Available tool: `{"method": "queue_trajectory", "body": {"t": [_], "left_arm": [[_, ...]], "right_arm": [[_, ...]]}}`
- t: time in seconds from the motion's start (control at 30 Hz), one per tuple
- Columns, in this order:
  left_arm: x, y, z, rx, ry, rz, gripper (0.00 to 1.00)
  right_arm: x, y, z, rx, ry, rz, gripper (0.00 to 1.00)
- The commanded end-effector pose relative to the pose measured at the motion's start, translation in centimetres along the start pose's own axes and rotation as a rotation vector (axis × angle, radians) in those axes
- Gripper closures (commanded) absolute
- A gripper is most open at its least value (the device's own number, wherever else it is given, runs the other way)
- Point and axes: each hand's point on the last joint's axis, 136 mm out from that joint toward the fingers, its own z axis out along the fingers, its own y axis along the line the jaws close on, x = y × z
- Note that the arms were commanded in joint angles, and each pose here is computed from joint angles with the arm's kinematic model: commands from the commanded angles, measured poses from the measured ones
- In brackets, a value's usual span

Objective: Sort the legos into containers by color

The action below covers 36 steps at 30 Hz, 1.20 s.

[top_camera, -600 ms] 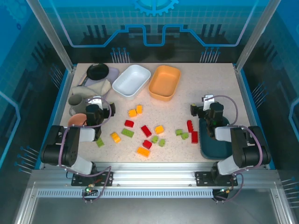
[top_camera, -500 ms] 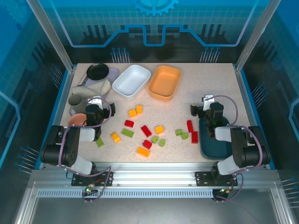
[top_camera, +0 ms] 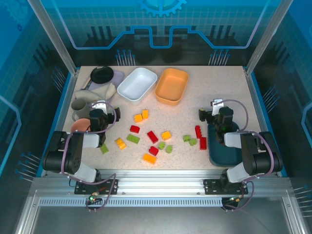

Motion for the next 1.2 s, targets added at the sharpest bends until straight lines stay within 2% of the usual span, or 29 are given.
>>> {"method": "queue_trajectory", "body": {"t": [0.0,0.2,0.27,0.3,0.33,0.4,0.53,0.6,0.63,0.67,0.7,0.73,0.77,0.8,0.83,0.87,0.97,1.07,1.17], "left_arm": [[-0.6,-0.3,0.1,0.015,-0.013,0.007,0.01],[-0.6,-0.4,0.2,0.015,-0.014,0.008,0.01],[-1.0,-0.5,0.2,0.018,-0.020,0.013,0.01],[-1.3,-0.8,0.0,0.008,0.012,0.034,0.01],[-2.7,-1.1,-0.2,-0.017,0.042,0.062,0.01],[-5.7,-1.8,-0.8,-0.036,0.046,0.067,0.01],[-14.7,-4.9,-4.4,0.009,-0.176,0.012,0.01],[-18.9,-7.4,-6.3,0.069,-0.258,-0.012,0.01],[-20.6,-8.4,-7.2,0.104,-0.285,-0.071,0.01],[-21.7,-8.3,-7.6,0.103,-0.277,-0.201,0.01],[-20.5,-7.5,-7.9,0.058,-0.128,-0.409,0.01],[-18.4,-6.4,-8.7,-0.018,0.060,-0.558,0.01],[-17.5,-5.5,-9.7,-0.096,0.156,-0.641,0.01],[-17.0,-7.2,-9.5,-0.016,0.245,-0.653,0.01],[-16.9,-9.0,-9.2,0.094,0.317,-0.654,0.01],[-16.3,-10.3,-9.4,0.148,0.371,-0.658,0.01],[-14.2,-15.1,-11.7,0.349,0.464,-0.593,0.01],[-9.6,-17.1,-14.4,0.374,0.596,-0.501,0.01],[-5.5,-17.7,-16.5,0.376,0.690,-0.430,0.02]], "right_arm": [[-0.7,0.1,0.2,0.003,-0.023,0.001,0.00],[-1.0,0.1,0.2,0.002,-0.032,0.000,0.00],[-2.4,-0.3,0.0,0.034,0.010,0.000,0.00],[-3.4,-0.8,-0.4,0.073,0.042,0.001,0.00],[-4.9,-1.2,-1.1,0.110,0.037,-0.002,0.00],[-9.7,-1.7,-3.3,0.169,-0.072,-0.037,0.00],[-20.5,-3.3,-10.1,0.276,-0.192,0.036,0.00],[-22.3,-4.5,-12.6,0.299,-0.132,0.235,0.00],[-21.0,-4.9,-13.3,0.296,-0.015,0.387,0.00],[-18.9,-5.3,-14.2,0.333,0.108,0.522,0.00],[-16.2,-5.5,-15.0,0.376,0.244,0.605,0.00],[-14.9,-4.0,-14.4,0.269,0.342,0.592,0.03],[-14.1,-2.1,-14.0,0.150,0.405,0.575,0.21],[-12.8,-0.9,-14.4,0.118,0.482,0.570,0.37],[-10.9,-0.1,-15.2,0.135,0.564,0.547,0.45],[-9.6,0.5,-15.9,0.142,0.617,0.522,0.48],[-4.6,2.8,-17.9,0.119,0.803,0.433,0.50],[0.0,3.4,-18.9,0.134,0.937,0.344,0.51],[3.2,4.5,-17.9,0.087,1.025,0.315,0.54]]}}
